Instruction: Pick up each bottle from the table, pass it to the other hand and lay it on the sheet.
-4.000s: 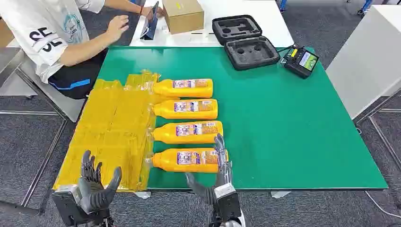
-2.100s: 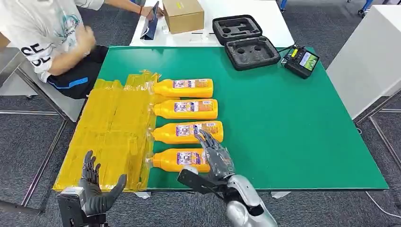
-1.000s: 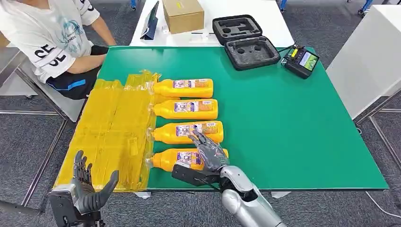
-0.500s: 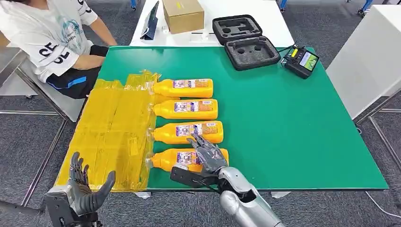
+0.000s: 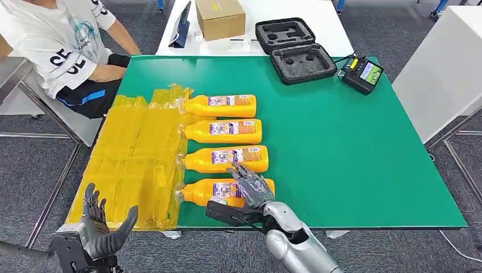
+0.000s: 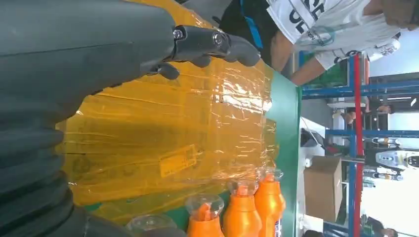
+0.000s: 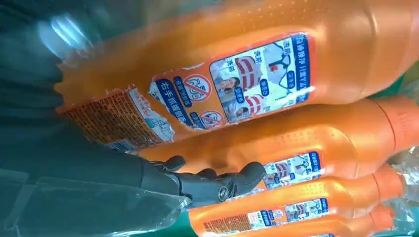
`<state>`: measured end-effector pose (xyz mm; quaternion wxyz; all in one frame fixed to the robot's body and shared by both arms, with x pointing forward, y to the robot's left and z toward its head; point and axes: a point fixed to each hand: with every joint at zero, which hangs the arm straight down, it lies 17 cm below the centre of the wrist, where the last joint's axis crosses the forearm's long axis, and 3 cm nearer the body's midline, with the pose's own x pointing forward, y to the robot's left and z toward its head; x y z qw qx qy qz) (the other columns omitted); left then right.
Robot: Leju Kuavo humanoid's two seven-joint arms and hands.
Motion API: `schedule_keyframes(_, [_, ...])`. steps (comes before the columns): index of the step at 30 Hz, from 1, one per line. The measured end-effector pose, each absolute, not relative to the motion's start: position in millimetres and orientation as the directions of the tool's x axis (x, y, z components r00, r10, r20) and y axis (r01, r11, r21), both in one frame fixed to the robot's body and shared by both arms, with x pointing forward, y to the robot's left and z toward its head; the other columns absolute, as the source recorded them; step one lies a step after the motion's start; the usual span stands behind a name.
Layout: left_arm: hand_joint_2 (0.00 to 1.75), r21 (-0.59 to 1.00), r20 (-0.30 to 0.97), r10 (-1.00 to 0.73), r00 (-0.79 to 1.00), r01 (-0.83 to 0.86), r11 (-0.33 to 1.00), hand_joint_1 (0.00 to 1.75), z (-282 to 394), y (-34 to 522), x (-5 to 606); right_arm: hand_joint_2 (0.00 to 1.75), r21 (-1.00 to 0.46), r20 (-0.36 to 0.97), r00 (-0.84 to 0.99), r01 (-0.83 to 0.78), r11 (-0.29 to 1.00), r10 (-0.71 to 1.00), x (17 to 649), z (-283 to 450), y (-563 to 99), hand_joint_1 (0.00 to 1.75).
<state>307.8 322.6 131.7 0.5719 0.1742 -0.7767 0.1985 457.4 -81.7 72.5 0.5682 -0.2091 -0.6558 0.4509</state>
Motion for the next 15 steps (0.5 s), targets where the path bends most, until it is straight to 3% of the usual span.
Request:
schedule_keyframes(2, [1.75,-0.109,0.958,-0.043,-0.284,-0.498,0.860,0.00,131,323,308,1.75,-0.830,0.555,-0.259,-0.242,0.503,0.791,457,70,-83,0.99])
schedule_keyframes(3, [1.75,-0.110,0.958,-0.042,-0.284,-0.499,0.859,0.00,131,323,308,1.75,-0.831,0.553,-0.254,-0.244,0.501,0.793,457,69,-83,1.34])
schedule_keyframes(7, [1.75,-0.109,0.958,-0.043,-0.282,-0.503,0.858,0.00,131,324,307,1.75,-0.833,0.547,-0.246,-0.254,0.492,0.800,457,65,-84,1.59])
schedule_keyframes(8, [1.75,-0.108,0.959,-0.043,-0.280,-0.504,0.857,0.00,131,325,307,1.75,-0.834,0.545,-0.245,-0.258,0.488,0.802,457,64,-84,1.75])
schedule_keyframes(15, [1.75,-0.111,0.960,-0.039,-0.276,-0.506,0.855,0.00,131,326,305,1.75,-0.840,0.531,-0.238,-0.271,0.470,0.813,458,61,-85,1.75])
